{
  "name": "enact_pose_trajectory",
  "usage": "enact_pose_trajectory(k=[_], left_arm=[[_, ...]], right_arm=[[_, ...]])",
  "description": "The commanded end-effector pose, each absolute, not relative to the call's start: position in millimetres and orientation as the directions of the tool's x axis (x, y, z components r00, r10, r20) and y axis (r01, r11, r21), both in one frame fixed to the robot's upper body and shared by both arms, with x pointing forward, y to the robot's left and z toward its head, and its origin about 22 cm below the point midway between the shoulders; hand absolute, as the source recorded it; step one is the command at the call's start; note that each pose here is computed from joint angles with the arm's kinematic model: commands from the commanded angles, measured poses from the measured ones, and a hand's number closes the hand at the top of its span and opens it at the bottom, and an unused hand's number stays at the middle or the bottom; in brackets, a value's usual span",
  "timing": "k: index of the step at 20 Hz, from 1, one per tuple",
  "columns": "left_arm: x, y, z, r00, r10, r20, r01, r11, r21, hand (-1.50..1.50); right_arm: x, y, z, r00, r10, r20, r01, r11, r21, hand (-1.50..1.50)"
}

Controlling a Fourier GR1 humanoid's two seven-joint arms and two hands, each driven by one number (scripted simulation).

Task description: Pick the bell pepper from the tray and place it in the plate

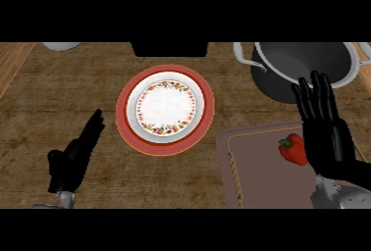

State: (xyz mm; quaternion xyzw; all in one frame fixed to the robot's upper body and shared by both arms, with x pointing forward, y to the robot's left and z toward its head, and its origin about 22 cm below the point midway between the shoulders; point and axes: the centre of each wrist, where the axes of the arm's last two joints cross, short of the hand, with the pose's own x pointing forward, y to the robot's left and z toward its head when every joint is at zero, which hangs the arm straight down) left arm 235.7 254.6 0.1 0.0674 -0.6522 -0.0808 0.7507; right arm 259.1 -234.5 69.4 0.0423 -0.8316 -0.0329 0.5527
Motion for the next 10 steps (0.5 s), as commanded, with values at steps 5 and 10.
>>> enact_pose_trajectory(k=[5, 10], left_arm=[[273, 251, 58, -0.128, -0.250, 0.960, 0.045, 0.965, 0.257, 0.00], [277, 269, 73, -0.155, -0.244, 0.957, 0.003, 0.969, 0.248, 0.00]], right_arm=[[232, -166, 119, -0.571, -0.290, 0.768, -0.721, 0.625, -0.300, 1.50], [232, -212, 104, -0.862, 0.153, 0.483, -0.332, 0.551, -0.766, 1.50]])
